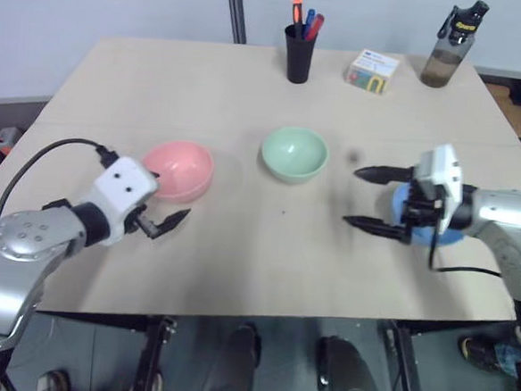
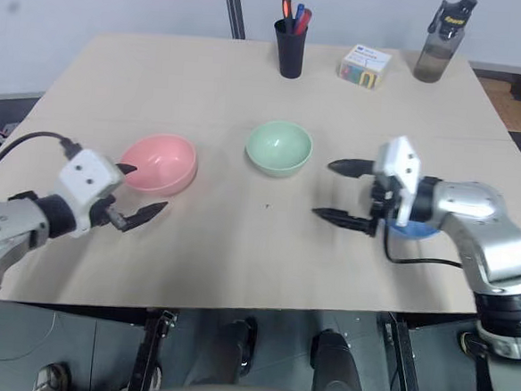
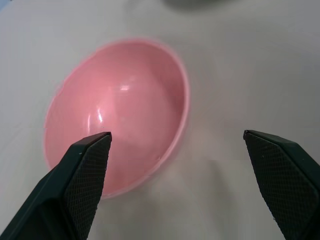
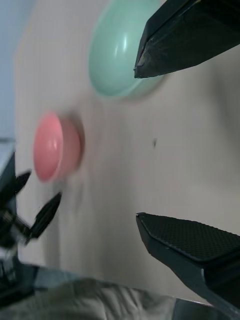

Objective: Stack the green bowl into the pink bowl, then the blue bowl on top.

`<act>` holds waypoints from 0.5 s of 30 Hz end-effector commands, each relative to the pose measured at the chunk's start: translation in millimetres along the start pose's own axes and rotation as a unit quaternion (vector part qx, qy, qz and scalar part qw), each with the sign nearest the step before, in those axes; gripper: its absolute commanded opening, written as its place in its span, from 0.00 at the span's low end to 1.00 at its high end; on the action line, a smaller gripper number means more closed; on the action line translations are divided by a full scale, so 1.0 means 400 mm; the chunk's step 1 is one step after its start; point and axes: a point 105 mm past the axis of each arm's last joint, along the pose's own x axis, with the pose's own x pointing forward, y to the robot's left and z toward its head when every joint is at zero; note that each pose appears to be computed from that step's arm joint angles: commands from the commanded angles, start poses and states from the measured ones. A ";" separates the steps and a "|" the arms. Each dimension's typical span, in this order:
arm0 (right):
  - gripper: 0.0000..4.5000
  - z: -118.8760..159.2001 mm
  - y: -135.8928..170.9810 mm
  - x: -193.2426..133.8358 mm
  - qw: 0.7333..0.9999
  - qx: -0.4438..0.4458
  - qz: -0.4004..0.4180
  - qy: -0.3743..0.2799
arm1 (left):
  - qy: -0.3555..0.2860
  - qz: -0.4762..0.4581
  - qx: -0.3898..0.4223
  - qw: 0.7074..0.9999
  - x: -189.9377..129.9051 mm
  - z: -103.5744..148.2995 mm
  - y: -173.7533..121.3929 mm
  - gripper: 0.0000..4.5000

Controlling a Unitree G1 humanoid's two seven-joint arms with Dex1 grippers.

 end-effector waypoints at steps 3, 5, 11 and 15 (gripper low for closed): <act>1.00 0.015 -0.005 0.026 0.999 -0.044 0.016 -0.003 | 0.034 0.018 0.046 0.998 0.057 -0.005 0.015 0.88; 1.00 0.013 -0.002 0.027 0.999 -0.046 0.018 -0.004 | 0.028 0.015 0.050 0.998 0.069 0.002 0.014 0.69; 1.00 0.006 -0.003 0.020 0.999 -0.046 0.010 -0.002 | 0.012 -0.004 0.055 0.998 0.087 0.022 0.007 0.16; 1.00 0.000 -0.007 0.012 0.999 -0.046 -0.001 0.003 | -0.019 -0.053 0.061 0.997 0.078 0.057 -0.023 0.02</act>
